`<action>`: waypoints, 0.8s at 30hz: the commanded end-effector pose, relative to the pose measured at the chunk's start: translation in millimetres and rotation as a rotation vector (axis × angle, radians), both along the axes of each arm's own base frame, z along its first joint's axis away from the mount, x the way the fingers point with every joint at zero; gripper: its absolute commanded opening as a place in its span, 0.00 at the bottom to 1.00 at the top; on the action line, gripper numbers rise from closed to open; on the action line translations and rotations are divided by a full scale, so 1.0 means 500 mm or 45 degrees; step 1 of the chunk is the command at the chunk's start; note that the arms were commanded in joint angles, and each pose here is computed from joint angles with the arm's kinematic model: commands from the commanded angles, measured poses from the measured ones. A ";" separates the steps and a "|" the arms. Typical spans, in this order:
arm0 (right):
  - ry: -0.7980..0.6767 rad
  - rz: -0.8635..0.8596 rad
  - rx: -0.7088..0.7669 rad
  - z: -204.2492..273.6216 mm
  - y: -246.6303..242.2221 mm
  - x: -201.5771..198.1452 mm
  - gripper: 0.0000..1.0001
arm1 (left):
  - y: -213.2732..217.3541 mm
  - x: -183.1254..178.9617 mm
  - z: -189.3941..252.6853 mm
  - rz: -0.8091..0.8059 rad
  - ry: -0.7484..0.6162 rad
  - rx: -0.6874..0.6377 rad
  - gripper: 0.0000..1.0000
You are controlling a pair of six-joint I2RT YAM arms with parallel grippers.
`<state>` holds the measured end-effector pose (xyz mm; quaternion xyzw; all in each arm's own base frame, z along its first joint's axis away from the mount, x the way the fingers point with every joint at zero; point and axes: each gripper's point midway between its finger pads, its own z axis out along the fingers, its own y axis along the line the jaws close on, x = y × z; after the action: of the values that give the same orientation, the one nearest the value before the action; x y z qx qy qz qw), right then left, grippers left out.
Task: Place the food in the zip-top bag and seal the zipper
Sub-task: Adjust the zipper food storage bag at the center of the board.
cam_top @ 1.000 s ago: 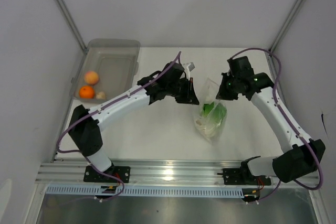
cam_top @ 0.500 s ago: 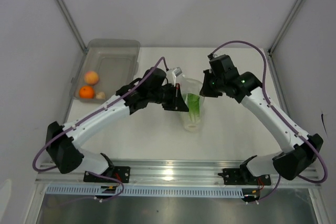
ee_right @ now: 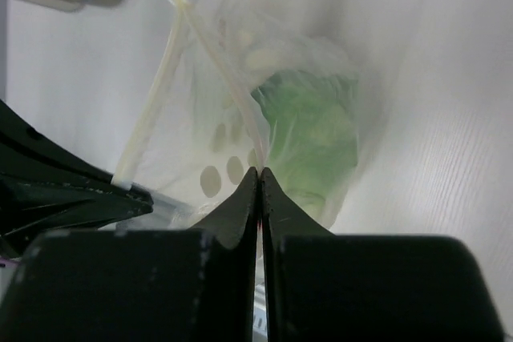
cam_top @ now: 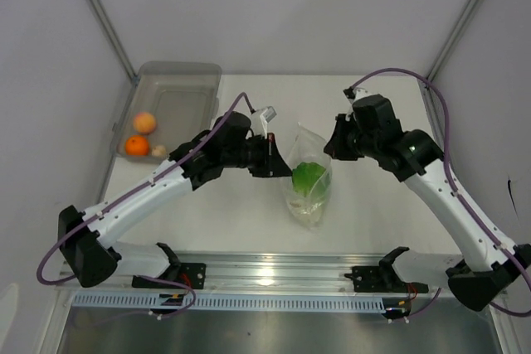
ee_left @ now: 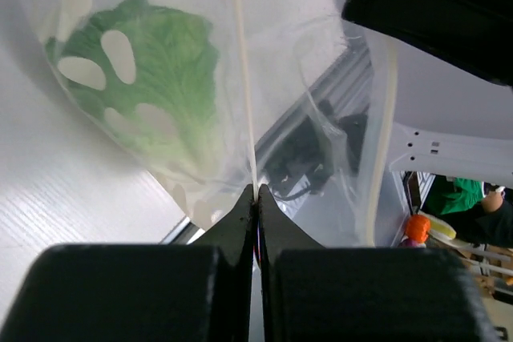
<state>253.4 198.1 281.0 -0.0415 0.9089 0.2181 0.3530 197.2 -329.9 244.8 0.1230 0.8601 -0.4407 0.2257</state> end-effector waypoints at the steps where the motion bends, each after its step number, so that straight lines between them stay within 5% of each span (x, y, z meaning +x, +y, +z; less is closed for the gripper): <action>1: -0.058 -0.038 0.002 -0.007 -0.034 -0.004 0.00 | 0.000 0.034 0.020 0.068 -0.072 0.011 0.00; 7: -0.050 -0.093 -0.049 -0.038 -0.072 0.007 0.00 | -0.041 0.043 0.018 -0.009 -0.046 0.007 0.00; 14: -0.064 0.096 0.309 0.001 -0.022 -0.005 0.00 | -0.085 0.052 0.011 -0.160 0.079 -0.023 0.01; 24: -0.017 -0.089 0.129 -0.070 -0.074 0.025 0.00 | -0.069 0.060 0.066 -0.065 -0.089 -0.068 0.01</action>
<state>266.7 174.9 232.5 -0.0059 0.9025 0.2746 0.3317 225.6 -367.2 246.0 0.1419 0.8589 -0.4539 0.1901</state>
